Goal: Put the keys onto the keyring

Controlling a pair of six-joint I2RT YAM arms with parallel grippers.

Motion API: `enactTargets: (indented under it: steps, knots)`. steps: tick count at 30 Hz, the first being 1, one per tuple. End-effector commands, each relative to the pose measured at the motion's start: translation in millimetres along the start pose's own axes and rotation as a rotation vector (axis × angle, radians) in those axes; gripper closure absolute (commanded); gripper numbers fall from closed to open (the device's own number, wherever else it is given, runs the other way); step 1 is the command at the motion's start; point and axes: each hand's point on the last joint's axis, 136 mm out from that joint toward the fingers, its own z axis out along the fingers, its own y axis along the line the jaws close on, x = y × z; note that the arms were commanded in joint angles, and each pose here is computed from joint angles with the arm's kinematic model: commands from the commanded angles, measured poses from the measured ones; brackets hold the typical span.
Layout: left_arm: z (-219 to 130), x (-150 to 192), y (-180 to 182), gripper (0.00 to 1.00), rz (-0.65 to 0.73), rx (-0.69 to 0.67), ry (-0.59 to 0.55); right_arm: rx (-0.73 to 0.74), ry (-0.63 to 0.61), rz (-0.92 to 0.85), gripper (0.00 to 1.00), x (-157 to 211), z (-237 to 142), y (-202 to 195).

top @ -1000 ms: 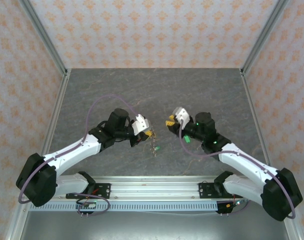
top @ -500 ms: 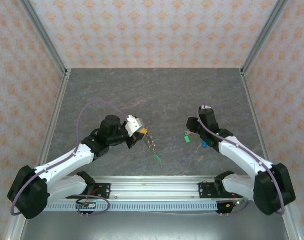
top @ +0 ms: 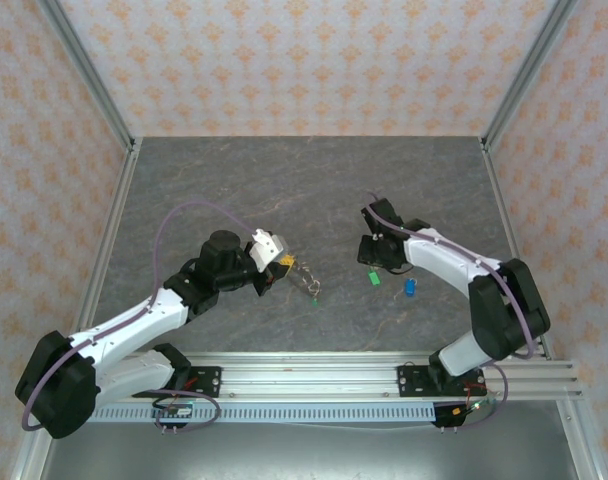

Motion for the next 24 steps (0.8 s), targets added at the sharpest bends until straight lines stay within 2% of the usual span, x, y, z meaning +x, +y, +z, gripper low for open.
enactTargets:
  steps: [1, 3, 18, 24]
  knots:
    - [2.5, -8.6, -2.4, 1.00, 0.023, 0.018, -0.024, 0.096, 0.048, -0.026, 0.64, 9.0, 3.3, -11.0]
    - [3.1, -8.9, -3.2, 1.00, 0.027, 0.026, -0.018, 0.116, 0.066, -0.038, 0.68, 11.2, 8.3, -11.4]
    - [4.6, -10.8, -2.1, 1.00, 0.035, 0.026, -0.011, 0.180, 0.087, -0.057, 0.74, 11.0, 24.9, -14.1]
    - [4.8, -9.6, -2.5, 1.00, 0.032, 0.028, -0.005, 0.196, 0.065, -0.052, 0.83, 10.2, 20.6, -19.1]
